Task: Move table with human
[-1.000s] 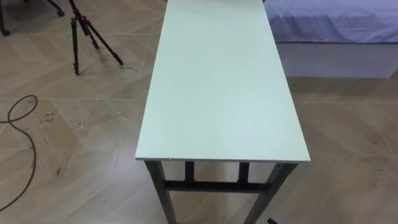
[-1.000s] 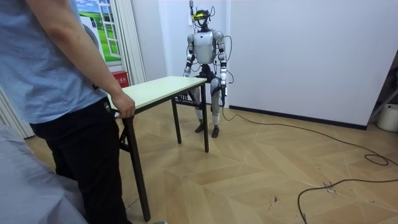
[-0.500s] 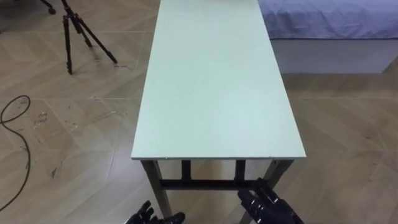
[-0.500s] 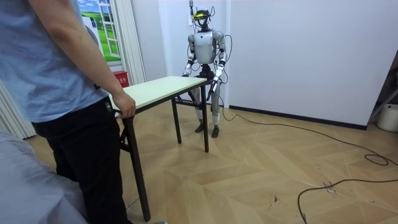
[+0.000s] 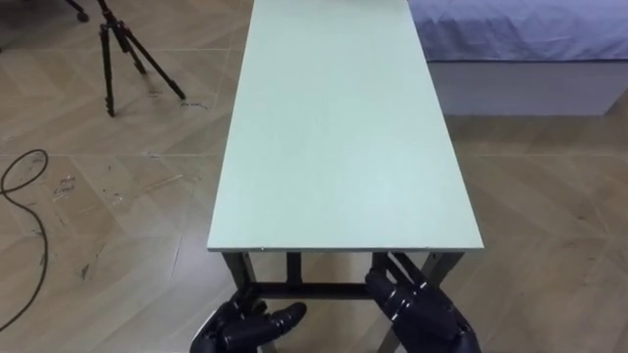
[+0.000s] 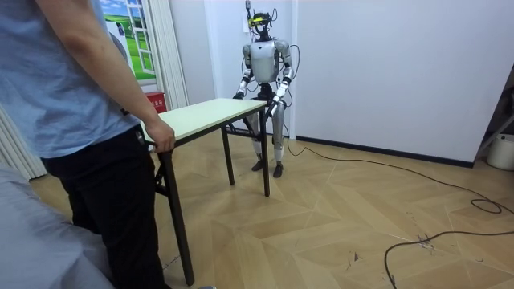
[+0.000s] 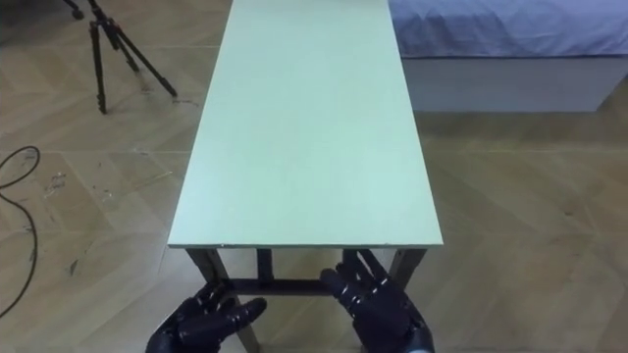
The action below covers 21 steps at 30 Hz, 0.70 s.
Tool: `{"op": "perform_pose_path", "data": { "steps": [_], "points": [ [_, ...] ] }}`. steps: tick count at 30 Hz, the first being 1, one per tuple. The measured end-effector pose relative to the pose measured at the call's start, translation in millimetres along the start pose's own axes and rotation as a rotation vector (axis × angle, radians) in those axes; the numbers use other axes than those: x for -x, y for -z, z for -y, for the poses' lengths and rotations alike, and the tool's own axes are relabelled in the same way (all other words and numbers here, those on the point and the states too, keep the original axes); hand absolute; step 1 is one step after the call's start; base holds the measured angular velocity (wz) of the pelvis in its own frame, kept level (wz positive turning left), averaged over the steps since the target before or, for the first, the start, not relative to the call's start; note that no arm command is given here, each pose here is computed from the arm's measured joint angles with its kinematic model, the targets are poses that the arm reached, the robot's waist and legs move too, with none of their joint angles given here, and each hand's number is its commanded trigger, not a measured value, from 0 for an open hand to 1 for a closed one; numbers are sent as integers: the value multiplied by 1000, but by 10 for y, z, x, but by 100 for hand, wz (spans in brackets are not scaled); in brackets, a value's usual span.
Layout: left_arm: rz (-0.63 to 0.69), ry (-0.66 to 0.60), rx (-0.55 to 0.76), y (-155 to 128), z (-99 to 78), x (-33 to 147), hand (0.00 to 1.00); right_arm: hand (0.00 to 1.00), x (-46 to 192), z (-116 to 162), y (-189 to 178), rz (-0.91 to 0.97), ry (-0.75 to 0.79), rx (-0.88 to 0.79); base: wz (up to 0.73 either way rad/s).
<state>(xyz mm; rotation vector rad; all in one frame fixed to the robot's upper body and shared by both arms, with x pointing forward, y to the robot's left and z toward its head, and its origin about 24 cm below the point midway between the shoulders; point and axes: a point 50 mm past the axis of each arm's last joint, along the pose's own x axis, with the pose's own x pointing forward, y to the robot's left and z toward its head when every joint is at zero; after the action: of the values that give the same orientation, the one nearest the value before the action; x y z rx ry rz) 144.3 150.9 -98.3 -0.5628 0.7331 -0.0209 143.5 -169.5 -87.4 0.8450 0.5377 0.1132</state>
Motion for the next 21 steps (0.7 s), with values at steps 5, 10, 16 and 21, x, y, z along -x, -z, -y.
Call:
{"op": "perform_pose_path", "data": {
  "steps": [5,10,16,21],
  "points": [
    [-1,57,137,-82,73,21,0,0,-44,-133,-64,21,-65,-57,0],
    [107,192,241,-382,331,20,0,0,-80,-187,-92,25,-91,-58,-1],
    [123,228,333,-427,379,29,0,0,-97,-261,-127,48,-116,-163,-2],
    [124,241,374,-456,387,23,0,0,-99,-268,-126,48,-121,-201,0]
  ]
}}
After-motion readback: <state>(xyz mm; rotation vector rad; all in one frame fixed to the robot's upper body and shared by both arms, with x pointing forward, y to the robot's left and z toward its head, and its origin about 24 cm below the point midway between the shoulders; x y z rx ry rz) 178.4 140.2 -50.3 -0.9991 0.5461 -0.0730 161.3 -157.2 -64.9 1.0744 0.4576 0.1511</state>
